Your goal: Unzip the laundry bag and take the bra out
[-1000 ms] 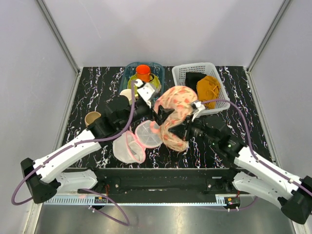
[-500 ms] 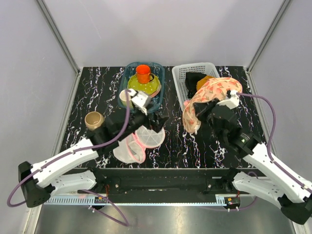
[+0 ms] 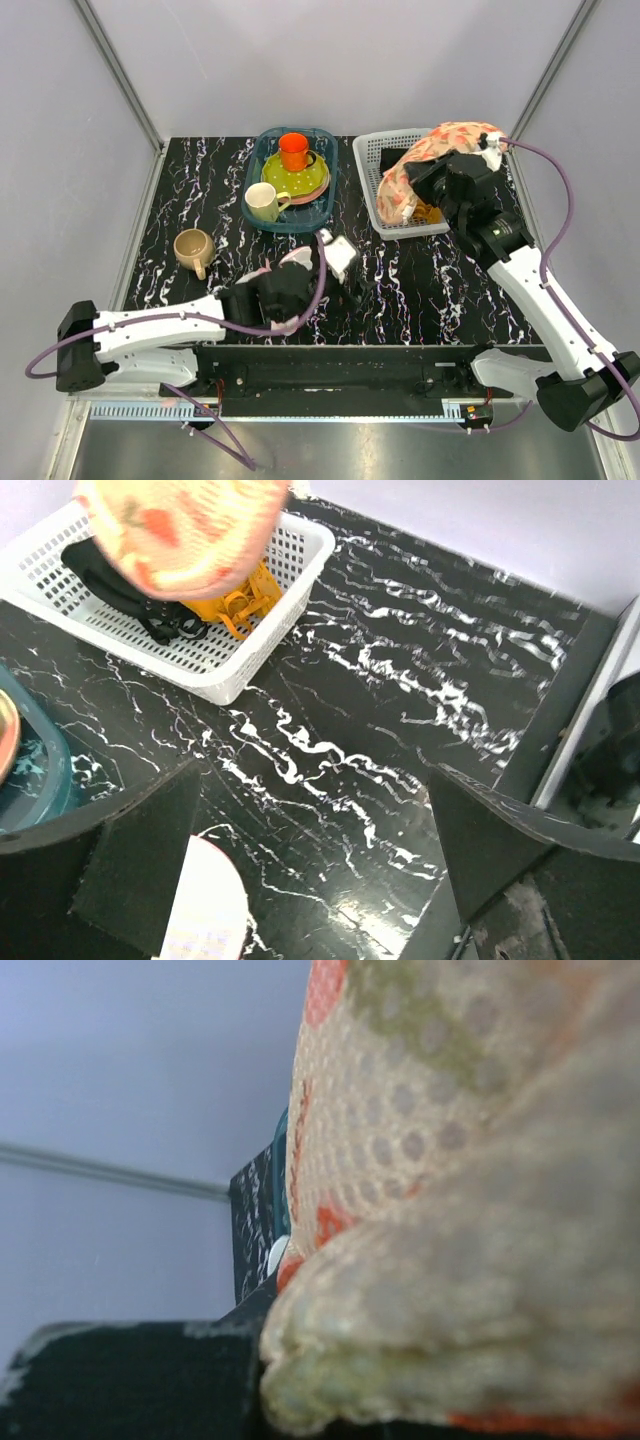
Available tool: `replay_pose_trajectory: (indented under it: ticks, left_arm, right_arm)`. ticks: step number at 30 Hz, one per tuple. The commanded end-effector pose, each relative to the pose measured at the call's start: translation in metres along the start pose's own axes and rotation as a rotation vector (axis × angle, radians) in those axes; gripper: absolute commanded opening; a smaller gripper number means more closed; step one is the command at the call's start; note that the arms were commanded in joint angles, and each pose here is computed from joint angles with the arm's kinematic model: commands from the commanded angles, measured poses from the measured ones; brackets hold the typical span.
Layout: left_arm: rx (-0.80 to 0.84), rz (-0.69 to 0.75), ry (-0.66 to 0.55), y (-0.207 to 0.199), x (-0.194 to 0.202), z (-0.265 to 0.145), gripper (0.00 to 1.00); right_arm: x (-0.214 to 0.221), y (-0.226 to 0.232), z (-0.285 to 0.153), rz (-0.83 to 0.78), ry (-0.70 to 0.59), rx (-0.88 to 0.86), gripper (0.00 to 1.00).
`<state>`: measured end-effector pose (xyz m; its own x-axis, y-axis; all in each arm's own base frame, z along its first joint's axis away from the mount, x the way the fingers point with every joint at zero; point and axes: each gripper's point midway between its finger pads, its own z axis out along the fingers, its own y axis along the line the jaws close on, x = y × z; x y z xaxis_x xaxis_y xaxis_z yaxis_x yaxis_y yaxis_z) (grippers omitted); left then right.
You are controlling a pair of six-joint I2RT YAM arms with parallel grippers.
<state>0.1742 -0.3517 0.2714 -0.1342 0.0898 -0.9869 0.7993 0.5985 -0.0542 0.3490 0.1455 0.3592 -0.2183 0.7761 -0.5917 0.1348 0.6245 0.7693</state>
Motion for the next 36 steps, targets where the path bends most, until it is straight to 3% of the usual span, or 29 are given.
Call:
replay_pose_trajectory:
  ticks: [1,10,14,17,22,28,32,34,35,36]
  left_arm:
    - [-0.084,0.222,-0.159,-0.004,-0.017,0.001,0.99]
    - [-0.319,0.598,-0.132,-0.003,0.013,0.02,0.99]
    - [-0.442,0.562,-0.214,0.01,-0.002,0.014,0.99]
    - [-0.44,0.584,-0.239,0.008,-0.005,0.018,0.98]
    - [-0.536,0.738,-0.238,0.012,-0.011,0.04,0.98]
    - [-0.62,0.682,-0.278,0.035,-0.028,0.047,0.91]
    - [-0.597,0.621,-0.313,0.042,-0.043,0.039,0.78]
    - [-0.559,0.582,-0.342,0.039,-0.053,0.037,0.66]
    - [-0.54,0.595,-0.323,0.037,-0.051,0.039,0.57]
    - [-0.531,0.583,-0.331,0.037,-0.054,0.037,0.28]
  right_arm:
    - [0.022,0.045,-0.015,-0.023,0.162,-0.228,0.0]
    - [0.027,0.033,-0.019,-0.092,0.208,-0.188,0.0]
    - [0.033,0.023,-0.018,-0.065,0.224,-0.155,0.0]
    - [0.046,0.024,-0.018,-0.046,0.284,-0.165,0.0]
    - [0.057,0.027,-0.019,-0.005,0.341,-0.178,0.0]
    - [0.06,0.035,-0.035,0.038,0.385,-0.233,0.0]
    - [0.058,0.033,-0.043,0.057,0.379,-0.24,0.0]
    - [0.061,0.029,-0.042,0.069,0.387,-0.229,0.0]
    - [0.064,0.029,-0.042,0.077,0.401,-0.227,0.0]
    - [0.068,0.025,-0.039,0.08,0.41,-0.213,0.0]
